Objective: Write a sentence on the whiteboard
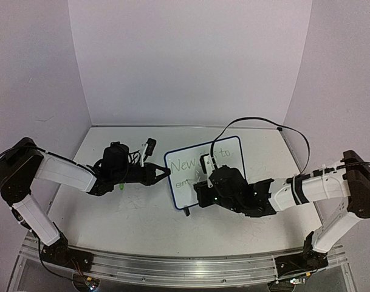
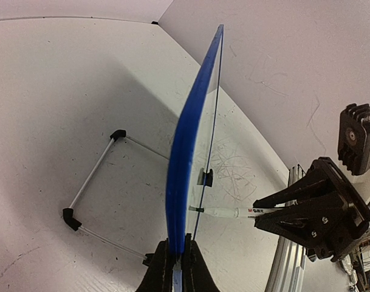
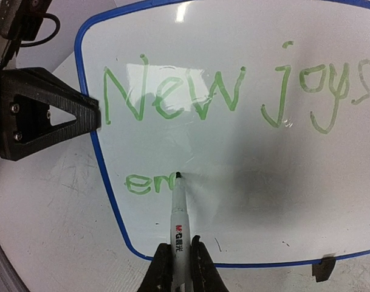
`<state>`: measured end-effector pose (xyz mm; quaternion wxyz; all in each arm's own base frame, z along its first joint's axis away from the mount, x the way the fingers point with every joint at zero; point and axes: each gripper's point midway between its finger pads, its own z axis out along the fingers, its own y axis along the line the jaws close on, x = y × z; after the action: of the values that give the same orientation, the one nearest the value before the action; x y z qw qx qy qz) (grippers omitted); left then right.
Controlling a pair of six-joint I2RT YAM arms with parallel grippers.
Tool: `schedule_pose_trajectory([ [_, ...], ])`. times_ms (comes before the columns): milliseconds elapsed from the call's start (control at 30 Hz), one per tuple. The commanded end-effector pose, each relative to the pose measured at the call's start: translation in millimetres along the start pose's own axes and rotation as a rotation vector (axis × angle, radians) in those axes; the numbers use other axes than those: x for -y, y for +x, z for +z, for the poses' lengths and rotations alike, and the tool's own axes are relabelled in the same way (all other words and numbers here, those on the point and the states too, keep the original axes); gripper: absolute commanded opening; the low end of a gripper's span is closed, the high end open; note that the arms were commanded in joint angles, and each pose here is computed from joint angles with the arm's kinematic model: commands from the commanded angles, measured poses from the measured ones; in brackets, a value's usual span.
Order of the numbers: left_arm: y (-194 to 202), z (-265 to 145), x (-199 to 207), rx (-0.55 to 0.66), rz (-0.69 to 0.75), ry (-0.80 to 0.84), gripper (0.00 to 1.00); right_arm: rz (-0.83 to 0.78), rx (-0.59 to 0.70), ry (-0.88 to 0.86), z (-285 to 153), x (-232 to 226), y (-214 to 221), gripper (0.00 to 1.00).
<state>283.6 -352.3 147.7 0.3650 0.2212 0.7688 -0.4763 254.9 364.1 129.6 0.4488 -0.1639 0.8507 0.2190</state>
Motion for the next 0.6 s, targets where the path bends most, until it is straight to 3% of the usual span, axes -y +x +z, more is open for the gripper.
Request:
schedule_pose_trajectory([
  [0, 5.9, -1.7, 4.9, -0.026, 0.017, 0.008, 0.0, 0.016, -0.021, 0.028, -2.8, 10.7, 6.0, 0.0],
  [400, 5.7, -1.9, 4.4, -0.026, 0.014, 0.006, 0.0, 0.025, -0.033, 0.015, -6.2, 10.0, 12.6, 0.0],
  [567, 6.1, -1.3, 3.8, -0.027, 0.015, 0.002, 0.0, 0.026, 0.025, -0.009, -14.2, 3.7, -9.0, 0.0],
])
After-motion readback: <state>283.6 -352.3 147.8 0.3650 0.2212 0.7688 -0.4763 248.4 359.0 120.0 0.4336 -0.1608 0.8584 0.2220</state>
